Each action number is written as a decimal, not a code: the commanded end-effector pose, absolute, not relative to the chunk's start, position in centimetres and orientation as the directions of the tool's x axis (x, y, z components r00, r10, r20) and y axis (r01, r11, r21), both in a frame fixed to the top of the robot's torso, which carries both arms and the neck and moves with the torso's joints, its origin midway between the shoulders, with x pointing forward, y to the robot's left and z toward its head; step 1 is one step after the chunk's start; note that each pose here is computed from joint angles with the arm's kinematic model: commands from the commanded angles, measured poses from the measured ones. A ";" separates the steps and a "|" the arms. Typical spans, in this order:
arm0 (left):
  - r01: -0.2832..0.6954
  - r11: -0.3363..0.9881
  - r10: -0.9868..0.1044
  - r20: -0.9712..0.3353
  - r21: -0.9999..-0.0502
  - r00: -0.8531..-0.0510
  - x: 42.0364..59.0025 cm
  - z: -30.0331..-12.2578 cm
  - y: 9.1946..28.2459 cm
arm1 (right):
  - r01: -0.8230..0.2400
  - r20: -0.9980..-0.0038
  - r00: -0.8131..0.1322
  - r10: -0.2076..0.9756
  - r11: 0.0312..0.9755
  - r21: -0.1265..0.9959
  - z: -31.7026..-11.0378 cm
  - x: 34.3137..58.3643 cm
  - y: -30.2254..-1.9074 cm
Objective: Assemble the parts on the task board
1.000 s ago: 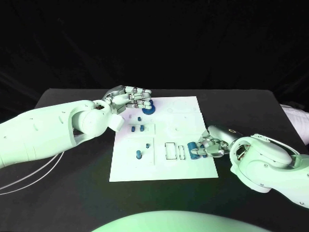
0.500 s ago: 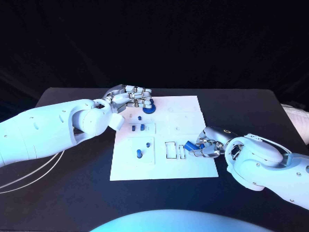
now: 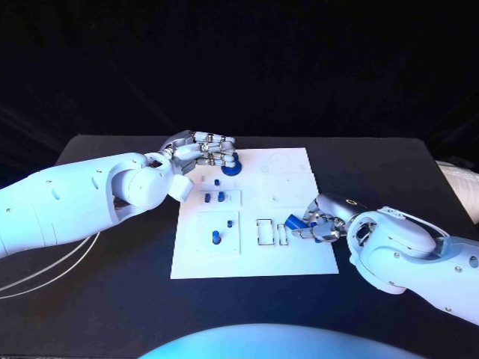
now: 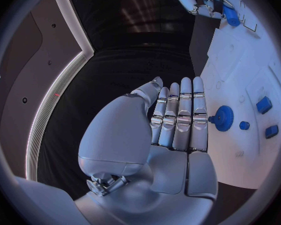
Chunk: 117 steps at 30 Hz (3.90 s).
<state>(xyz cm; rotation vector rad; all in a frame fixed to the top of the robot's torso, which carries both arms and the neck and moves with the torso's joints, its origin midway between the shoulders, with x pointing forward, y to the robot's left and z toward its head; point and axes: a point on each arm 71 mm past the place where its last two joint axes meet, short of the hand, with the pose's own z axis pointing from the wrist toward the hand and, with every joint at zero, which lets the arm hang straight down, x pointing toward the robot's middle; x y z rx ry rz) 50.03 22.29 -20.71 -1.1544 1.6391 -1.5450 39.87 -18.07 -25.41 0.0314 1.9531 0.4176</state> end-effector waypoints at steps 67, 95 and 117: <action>-0.188 -0.064 -0.878 0.145 -0.980 -0.455 50.0 -20.7 21.8 | -0.251 -0.859 -0.468 0.207 0.901 0.354 -24.8 38.6 -12.4; -0.194 -0.062 -0.877 0.146 -0.979 -0.459 50.0 -20.7 21.9 | -0.263 -0.866 -0.460 0.197 0.901 0.344 -24.9 38.7 -12.7; -0.192 -0.063 -0.878 0.146 -0.979 -0.456 49.8 -20.6 22.3 | -0.175 -0.884 -0.366 0.293 0.911 0.374 -22.9 38.8 -20.9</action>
